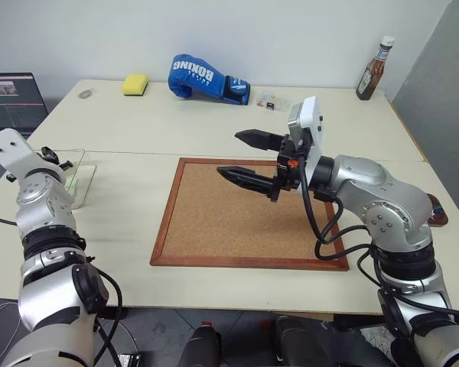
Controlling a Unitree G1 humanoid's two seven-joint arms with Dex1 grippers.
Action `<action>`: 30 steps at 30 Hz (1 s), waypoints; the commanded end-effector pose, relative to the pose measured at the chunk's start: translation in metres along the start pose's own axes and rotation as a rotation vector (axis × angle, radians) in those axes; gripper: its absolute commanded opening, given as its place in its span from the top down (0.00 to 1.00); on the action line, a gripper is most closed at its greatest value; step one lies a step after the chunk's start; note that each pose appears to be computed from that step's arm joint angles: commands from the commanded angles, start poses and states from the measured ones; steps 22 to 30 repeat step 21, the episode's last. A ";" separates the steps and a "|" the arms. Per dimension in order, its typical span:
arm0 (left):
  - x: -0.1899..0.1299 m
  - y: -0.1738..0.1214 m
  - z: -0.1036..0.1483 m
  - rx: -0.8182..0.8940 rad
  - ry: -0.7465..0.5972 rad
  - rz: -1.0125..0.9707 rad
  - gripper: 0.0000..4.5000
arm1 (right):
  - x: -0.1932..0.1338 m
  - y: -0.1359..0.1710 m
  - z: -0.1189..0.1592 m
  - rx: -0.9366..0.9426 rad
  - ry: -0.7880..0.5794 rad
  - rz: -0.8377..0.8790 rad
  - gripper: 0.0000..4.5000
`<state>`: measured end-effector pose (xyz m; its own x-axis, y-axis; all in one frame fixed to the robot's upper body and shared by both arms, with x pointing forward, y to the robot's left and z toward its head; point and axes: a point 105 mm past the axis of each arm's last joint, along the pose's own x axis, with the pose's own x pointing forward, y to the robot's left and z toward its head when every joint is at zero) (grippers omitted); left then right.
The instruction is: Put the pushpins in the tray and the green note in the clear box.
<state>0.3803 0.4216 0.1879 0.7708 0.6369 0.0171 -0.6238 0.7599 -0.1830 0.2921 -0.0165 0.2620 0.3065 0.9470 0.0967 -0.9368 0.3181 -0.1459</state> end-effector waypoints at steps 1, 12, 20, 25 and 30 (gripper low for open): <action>0.003 0.002 0.018 -0.014 -0.060 0.004 0.39 | -0.004 -0.005 0.015 -0.049 -0.037 -0.026 0.00; -0.064 -0.110 0.010 0.127 -0.151 -0.543 0.01 | -0.039 -0.056 -0.011 -0.079 0.037 -0.482 0.00; -0.173 -0.158 -0.059 0.121 -0.010 -0.746 0.01 | -0.109 -0.072 -0.084 -0.185 0.237 -0.965 0.00; -0.179 -0.157 -0.064 0.140 -0.007 -0.744 0.01 | -0.115 -0.070 -0.093 -0.186 0.255 -0.991 0.00; -0.179 -0.157 -0.064 0.140 -0.007 -0.744 0.01 | -0.115 -0.070 -0.093 -0.186 0.255 -0.991 0.00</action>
